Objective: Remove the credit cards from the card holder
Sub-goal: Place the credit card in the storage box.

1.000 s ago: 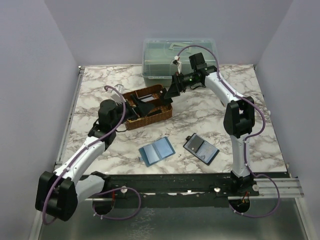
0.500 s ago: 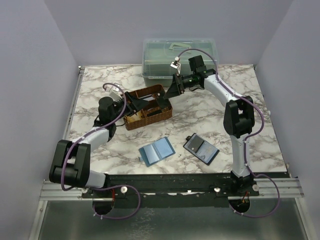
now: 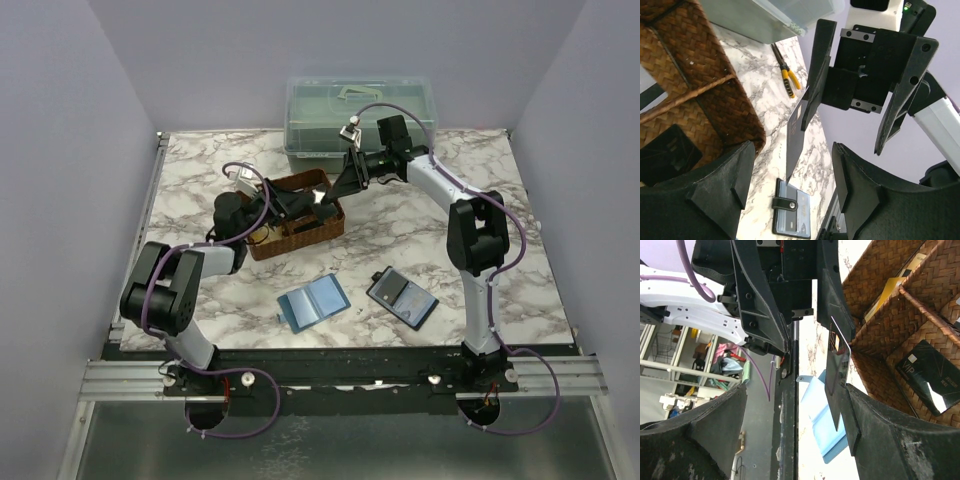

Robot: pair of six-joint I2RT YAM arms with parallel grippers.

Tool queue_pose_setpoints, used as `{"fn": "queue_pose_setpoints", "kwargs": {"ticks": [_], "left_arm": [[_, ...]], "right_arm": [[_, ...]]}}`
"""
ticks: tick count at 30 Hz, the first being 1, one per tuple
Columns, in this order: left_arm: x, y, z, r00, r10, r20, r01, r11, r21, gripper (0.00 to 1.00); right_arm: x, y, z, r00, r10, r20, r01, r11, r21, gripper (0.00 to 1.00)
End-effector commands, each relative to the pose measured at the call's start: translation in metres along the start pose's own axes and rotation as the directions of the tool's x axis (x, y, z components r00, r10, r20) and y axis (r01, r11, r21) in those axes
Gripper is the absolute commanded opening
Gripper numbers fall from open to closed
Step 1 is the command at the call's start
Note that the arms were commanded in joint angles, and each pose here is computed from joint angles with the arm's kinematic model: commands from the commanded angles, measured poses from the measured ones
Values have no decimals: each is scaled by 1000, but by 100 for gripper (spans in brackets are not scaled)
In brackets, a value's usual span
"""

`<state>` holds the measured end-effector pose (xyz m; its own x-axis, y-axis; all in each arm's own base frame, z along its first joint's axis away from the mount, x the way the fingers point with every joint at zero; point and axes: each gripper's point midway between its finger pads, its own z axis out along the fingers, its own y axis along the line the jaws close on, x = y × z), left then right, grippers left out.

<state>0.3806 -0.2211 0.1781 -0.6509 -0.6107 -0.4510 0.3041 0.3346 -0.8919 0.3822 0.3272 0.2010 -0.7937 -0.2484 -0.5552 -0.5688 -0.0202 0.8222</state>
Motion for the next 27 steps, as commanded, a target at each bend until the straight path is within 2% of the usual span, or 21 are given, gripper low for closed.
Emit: {"fn": "queue_pose_setpoints", "kwargs": {"ticks": [1,4,10,14,15,27], "left_arm": [[1,-20,16,1000,9,-18,-7,996,92,68],[7,-16,22,999,-5,-37,8,996,90,65],[10,-12,32,997,-29,-68,36,994,104,39],[12,-15,33,996,-28,-84,40,989,144,5],[12,-16,32,996,-32,-84,44,987,153,0],[0,-6,-3,999,-17,-28,22,988,156,0]], "right_arm": [[-2,16,0,1000,-8,-7,7,998,-68,80],[-2,18,-1,1000,-9,-8,8,997,-73,80],[-1,20,-1,1000,-7,-11,6,996,-85,80],[1,20,-1,1000,-4,-14,3,996,-93,80],[2,21,-1,1000,-6,-13,4,996,-92,80],[1,15,-10,1000,-4,6,4,998,-61,80]]}}
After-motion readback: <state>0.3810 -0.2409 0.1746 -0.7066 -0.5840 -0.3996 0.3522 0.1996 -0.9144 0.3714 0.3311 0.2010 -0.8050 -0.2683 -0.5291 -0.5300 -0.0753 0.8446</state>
